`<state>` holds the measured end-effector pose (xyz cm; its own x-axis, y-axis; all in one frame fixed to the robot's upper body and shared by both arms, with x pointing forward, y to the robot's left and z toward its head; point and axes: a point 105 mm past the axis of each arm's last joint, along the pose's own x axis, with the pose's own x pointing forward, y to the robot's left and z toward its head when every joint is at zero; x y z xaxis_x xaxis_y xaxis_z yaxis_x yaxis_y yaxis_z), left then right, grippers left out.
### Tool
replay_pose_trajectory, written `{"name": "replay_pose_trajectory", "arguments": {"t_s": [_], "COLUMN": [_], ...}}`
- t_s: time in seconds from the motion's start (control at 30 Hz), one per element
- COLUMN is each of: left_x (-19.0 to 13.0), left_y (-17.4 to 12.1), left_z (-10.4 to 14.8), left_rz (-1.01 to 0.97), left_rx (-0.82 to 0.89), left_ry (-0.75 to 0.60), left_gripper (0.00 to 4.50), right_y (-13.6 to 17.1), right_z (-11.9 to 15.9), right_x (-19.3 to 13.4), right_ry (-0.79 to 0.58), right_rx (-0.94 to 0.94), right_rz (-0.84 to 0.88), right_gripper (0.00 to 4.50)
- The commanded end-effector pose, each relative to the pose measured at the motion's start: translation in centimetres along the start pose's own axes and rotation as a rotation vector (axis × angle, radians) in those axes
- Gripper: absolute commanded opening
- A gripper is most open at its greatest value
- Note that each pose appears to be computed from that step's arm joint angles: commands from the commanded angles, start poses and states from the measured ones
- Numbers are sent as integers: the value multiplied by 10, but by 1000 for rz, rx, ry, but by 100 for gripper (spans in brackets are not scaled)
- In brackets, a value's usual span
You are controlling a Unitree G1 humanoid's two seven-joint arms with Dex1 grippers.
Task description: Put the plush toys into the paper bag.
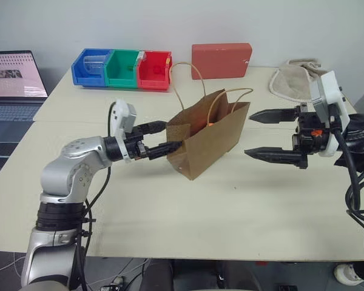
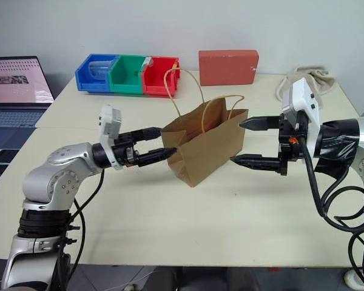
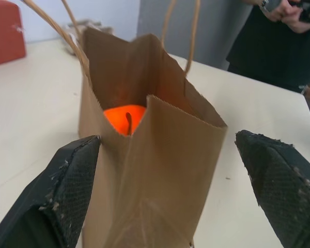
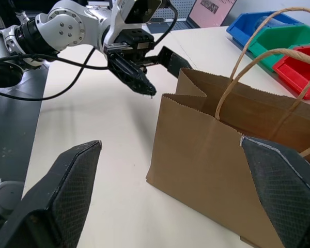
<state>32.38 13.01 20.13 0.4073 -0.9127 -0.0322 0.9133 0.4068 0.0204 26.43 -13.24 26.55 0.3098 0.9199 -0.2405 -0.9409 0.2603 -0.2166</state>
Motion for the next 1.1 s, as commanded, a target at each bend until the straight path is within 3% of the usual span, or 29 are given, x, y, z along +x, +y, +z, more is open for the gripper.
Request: {"name": "replay_pose_trajectory", "arguments": {"t_s": [0.03,0.47,0.67,0.87,0.97,1.1], "left_x": [-1,15,32,47,47,47], "left_y": [5,-30,-15,-10,-6,-7], "left_z": [4,-2,-20,-18,-18,-20], "left_rz": [22,-47,113,153,160,133], "left_rx": [36,-24,26,14,18,20], "left_ry": [-12,-57,-36,-124,-138,-133], "left_gripper": [448,448,448,448,394,272], "right_y": [8,16,15,16,17,18], "right_z": [7,6,6,-2,-4,-6], "right_x": [-5,-1,3,10,12,16], "right_ry": [-6,11,8,25,26,16], "right_rx": [-17,1,-16,-41,-43,-73], "right_rz": [16,31,23,13,12,5], "right_gripper": [450,450,450,450,450,450]}}
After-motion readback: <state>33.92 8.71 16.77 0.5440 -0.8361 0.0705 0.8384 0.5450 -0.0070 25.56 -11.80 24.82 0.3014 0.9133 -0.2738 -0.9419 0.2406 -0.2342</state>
